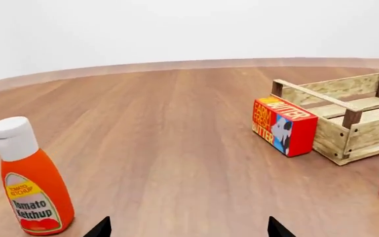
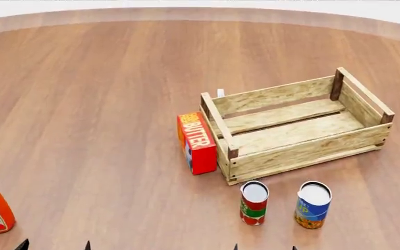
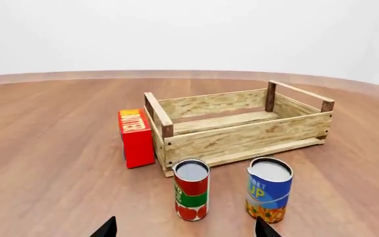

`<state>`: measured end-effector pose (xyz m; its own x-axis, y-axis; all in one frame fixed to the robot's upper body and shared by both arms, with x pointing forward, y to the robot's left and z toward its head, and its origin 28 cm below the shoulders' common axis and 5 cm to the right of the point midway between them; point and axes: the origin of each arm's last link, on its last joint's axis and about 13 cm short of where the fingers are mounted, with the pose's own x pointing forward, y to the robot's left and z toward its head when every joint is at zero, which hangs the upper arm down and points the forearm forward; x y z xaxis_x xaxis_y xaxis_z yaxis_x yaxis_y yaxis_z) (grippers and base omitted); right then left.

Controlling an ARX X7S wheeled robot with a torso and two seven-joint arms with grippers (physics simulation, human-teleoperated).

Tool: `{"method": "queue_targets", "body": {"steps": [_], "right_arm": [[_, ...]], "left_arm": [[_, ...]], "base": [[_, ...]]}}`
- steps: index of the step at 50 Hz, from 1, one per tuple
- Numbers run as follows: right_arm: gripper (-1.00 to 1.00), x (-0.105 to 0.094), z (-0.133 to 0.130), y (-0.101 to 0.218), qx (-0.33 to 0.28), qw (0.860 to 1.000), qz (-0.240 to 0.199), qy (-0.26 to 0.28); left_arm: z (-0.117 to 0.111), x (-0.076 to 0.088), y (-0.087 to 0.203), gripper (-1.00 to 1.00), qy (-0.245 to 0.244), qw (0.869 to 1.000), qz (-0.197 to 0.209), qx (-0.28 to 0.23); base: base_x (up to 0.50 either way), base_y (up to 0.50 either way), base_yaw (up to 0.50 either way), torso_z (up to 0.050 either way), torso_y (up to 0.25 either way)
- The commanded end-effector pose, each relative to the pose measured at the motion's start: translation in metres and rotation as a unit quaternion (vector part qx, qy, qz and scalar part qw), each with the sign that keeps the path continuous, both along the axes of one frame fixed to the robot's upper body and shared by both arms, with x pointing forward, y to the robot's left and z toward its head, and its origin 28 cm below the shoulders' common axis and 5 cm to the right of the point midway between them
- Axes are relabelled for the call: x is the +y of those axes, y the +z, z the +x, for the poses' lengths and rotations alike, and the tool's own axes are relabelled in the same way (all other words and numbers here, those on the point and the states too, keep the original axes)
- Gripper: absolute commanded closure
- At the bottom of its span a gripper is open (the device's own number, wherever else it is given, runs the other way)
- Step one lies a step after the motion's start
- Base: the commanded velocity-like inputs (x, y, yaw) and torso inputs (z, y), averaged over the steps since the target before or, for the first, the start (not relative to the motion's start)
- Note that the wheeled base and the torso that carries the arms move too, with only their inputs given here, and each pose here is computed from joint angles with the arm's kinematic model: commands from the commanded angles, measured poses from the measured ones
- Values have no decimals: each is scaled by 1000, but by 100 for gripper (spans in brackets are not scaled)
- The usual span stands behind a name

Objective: Pick up the tomato sauce, and put it in the wooden tray.

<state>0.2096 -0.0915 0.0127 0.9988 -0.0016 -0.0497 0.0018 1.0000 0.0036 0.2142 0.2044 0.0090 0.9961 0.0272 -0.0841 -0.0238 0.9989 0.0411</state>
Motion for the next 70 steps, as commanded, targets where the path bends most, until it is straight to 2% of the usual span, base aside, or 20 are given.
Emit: {"method": "queue_targets", "body": {"steps": [1,50,70], "right_arm": [[-100,0,-1,1,-3,1000,2,3],[-100,0,-1,1,-10,1000,-1,-2],[-100,2,-2,1,-16,1000,-9,-4]], "left_arm": [[1,0,-2,-100,-3,1000,-5,-8],[0,0,-2,-100,-3,1000,-4,-9],[1,0,0,-100,-3,1000,-5,-9]], "base": [[488,0,0,0,0],[487,0,0,0,0],[5,0,0,0,0]]}}
